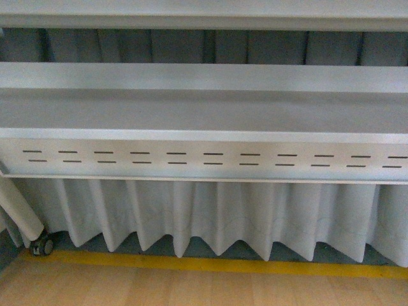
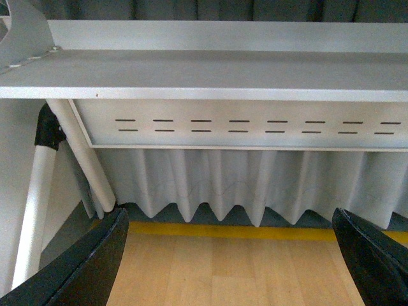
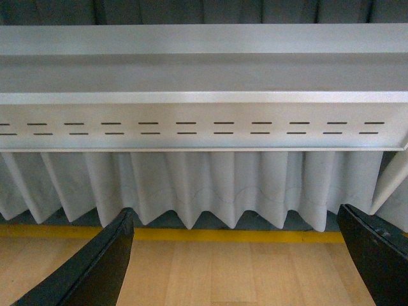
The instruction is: Wind up and store yellow beetle toy
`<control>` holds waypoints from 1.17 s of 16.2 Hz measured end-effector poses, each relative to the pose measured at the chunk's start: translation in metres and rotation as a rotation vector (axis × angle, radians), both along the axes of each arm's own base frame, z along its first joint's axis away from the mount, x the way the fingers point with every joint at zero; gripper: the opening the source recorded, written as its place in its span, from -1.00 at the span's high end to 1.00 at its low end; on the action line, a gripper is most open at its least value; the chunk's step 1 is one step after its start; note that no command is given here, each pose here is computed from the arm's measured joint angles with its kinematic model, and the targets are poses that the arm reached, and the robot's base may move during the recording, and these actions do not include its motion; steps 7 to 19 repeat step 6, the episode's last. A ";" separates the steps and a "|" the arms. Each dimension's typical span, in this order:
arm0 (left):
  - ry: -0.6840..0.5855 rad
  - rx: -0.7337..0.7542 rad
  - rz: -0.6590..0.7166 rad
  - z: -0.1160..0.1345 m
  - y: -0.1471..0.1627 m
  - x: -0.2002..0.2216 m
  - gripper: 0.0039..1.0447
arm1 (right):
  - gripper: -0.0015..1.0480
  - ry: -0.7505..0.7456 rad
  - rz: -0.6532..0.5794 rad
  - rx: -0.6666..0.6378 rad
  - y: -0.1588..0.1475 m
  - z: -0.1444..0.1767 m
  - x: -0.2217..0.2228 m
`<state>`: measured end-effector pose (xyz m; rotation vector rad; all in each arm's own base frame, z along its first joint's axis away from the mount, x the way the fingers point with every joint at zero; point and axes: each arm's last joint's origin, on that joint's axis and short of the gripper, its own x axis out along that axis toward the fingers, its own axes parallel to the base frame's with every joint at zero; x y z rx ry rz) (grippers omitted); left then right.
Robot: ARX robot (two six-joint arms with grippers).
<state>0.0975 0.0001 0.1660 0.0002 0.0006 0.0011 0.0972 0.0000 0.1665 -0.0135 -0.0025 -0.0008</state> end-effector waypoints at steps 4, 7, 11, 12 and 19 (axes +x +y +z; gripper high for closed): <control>0.000 0.000 0.000 0.000 0.000 0.000 -0.88 | -0.87 0.000 0.000 0.000 0.000 0.000 0.000; 0.000 0.000 0.000 0.000 0.000 0.000 -0.88 | -0.87 0.000 0.000 0.000 0.000 0.000 0.000; 0.000 0.000 0.000 0.000 0.000 0.000 -0.88 | -0.87 0.000 0.000 0.000 0.000 0.000 0.000; 0.000 0.000 0.000 0.000 0.000 0.000 -0.88 | -0.87 0.000 0.000 0.000 0.000 0.000 0.000; 0.000 0.000 0.000 0.000 0.000 0.000 -0.88 | -0.87 0.000 0.000 0.000 0.000 0.000 0.000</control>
